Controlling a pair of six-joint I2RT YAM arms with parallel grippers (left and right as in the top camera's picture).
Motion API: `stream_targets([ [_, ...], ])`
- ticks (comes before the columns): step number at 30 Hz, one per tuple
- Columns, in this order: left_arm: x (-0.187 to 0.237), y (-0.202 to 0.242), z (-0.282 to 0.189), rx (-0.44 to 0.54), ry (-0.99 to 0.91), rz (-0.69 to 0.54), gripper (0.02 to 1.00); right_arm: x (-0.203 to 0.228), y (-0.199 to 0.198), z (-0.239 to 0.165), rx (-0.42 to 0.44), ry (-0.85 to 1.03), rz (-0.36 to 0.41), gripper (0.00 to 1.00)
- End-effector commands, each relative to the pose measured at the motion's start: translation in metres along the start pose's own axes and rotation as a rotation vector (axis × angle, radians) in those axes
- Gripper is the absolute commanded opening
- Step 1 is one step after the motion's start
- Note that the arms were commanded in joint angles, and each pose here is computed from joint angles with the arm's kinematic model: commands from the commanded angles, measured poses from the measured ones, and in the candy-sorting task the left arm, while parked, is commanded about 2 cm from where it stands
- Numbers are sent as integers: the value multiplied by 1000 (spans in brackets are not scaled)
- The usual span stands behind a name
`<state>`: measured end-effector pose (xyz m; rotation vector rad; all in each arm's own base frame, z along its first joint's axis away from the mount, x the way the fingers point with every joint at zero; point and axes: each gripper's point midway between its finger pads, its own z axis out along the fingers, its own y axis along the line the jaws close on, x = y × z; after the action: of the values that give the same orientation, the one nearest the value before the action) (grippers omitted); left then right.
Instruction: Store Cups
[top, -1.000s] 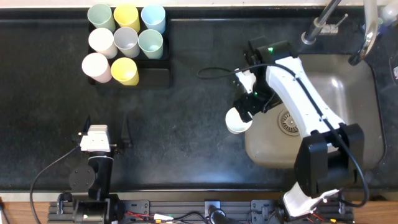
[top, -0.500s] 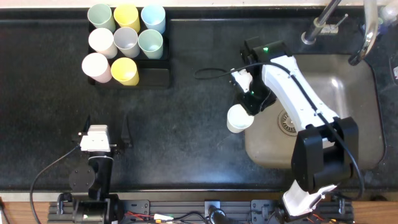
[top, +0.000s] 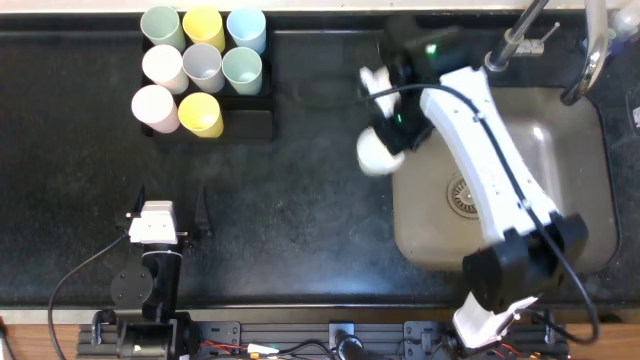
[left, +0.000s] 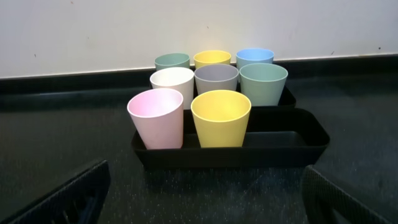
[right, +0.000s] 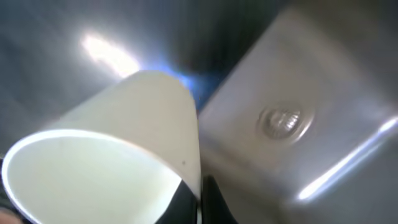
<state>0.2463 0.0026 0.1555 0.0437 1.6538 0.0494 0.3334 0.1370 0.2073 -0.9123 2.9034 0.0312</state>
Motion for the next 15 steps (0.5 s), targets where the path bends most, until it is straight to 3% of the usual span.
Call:
stream_targets([
  [1, -1, 0, -1, -1, -4, 18, 998, -51, 28, -58, 22, -214, -29, 45],
  [8, -1, 0, -1, -1, -4, 19, 998, -129, 91, -61, 10, -383, -146, 42],
  [15, -1, 0, -1, -1, -4, 19, 998, -176, 135, -30, 7, -458, -181, 42],
])
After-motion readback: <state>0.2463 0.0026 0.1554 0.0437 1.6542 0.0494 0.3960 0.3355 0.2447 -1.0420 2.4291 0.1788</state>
